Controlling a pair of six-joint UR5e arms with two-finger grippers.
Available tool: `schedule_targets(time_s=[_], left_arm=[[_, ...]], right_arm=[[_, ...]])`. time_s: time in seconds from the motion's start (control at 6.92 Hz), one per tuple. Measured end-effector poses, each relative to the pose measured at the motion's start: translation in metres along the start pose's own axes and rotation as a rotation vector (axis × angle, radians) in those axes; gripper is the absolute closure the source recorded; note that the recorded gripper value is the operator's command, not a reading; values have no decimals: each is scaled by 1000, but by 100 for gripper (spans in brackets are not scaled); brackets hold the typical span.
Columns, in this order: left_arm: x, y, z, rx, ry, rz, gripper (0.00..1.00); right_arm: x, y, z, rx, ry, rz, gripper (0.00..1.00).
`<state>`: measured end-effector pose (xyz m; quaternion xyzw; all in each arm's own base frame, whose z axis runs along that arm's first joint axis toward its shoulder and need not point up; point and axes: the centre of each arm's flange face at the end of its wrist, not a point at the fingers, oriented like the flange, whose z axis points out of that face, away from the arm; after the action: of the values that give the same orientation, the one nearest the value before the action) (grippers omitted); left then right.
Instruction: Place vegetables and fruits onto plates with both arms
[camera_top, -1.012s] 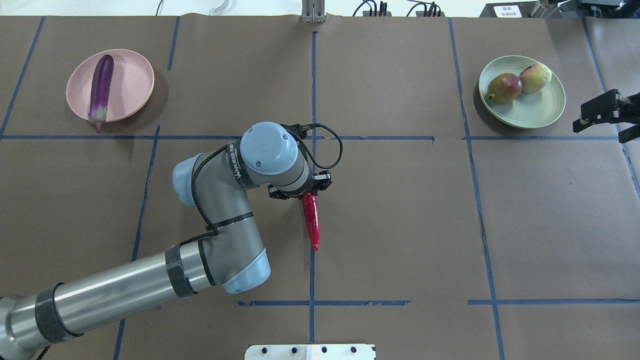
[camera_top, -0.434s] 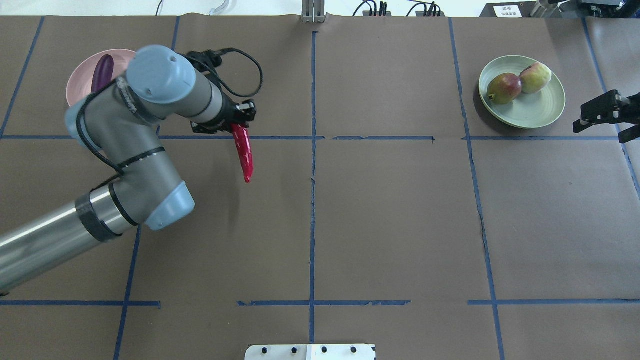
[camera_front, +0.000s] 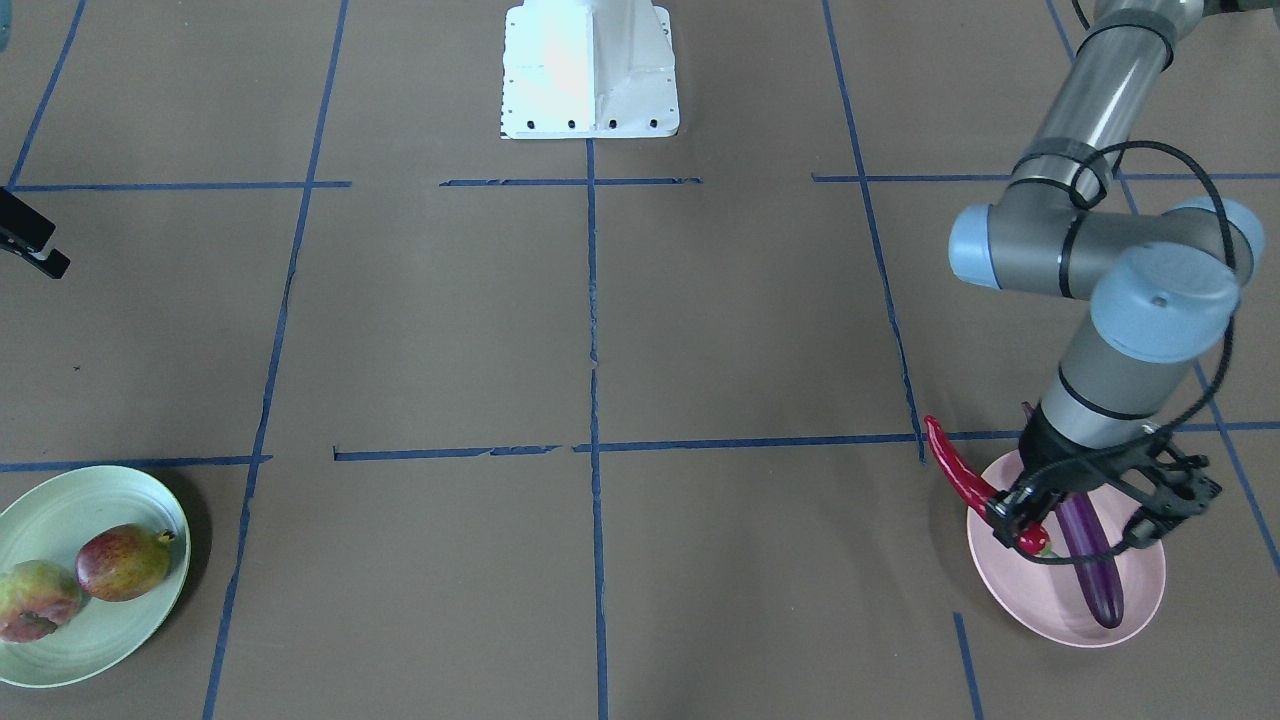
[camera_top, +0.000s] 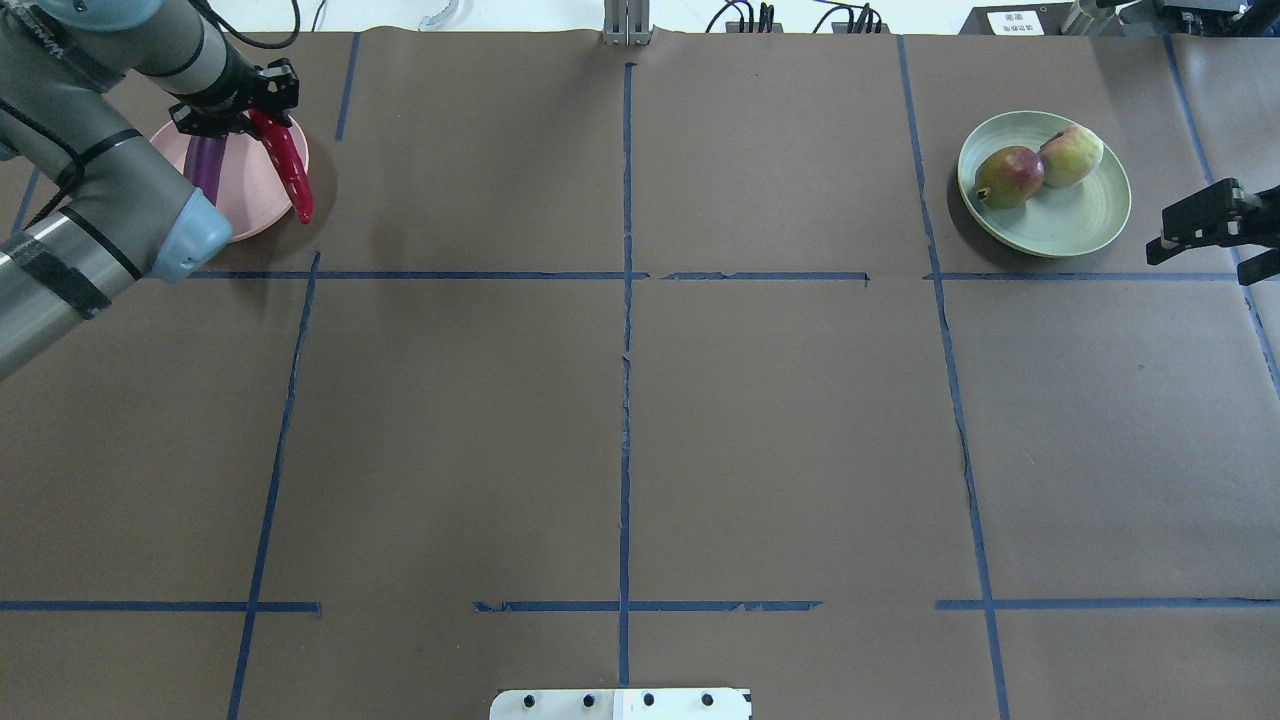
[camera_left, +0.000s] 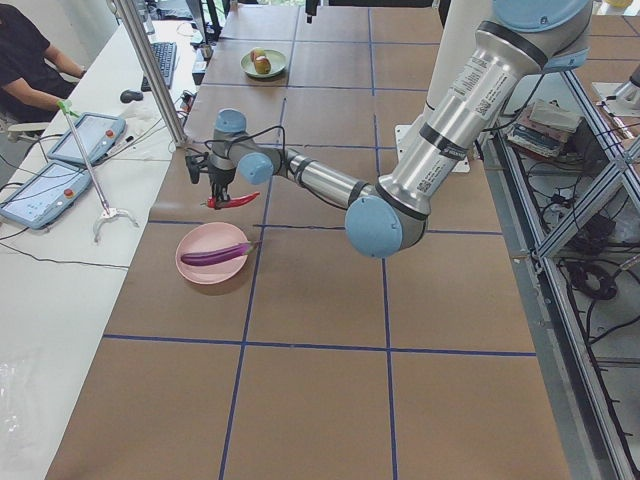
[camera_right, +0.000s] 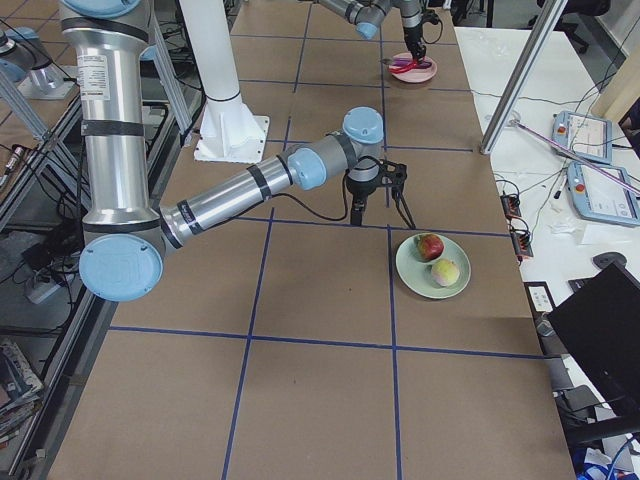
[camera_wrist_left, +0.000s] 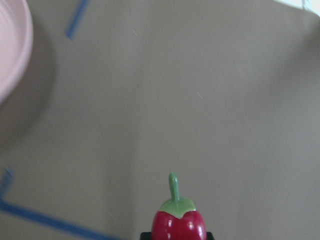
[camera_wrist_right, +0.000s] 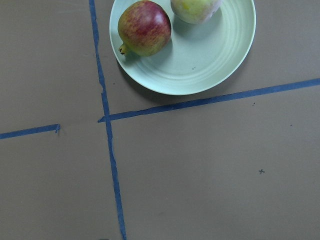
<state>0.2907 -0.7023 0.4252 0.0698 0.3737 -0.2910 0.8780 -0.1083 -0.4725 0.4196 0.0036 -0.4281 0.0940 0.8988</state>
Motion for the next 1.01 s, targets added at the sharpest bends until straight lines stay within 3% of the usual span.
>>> schedule_targets(time_s=[0.14, 0.29, 0.72, 1.01], left_arm=[[-22, -19, 16, 1, -9, -18, 79], [-37, -31, 26, 3, -21, -19, 1], [-45, -39, 32, -6, -18, 11, 0], [-48, -40, 0, -121, 75, 30, 0]], right_arm=[[-2, 0, -1, 2, -3, -4, 0], [-5, 2, -4, 6, -7, -9, 0], [-7, 7, -9, 11, -12, -11, 0], [12, 14, -9, 1, -4, -19, 0]])
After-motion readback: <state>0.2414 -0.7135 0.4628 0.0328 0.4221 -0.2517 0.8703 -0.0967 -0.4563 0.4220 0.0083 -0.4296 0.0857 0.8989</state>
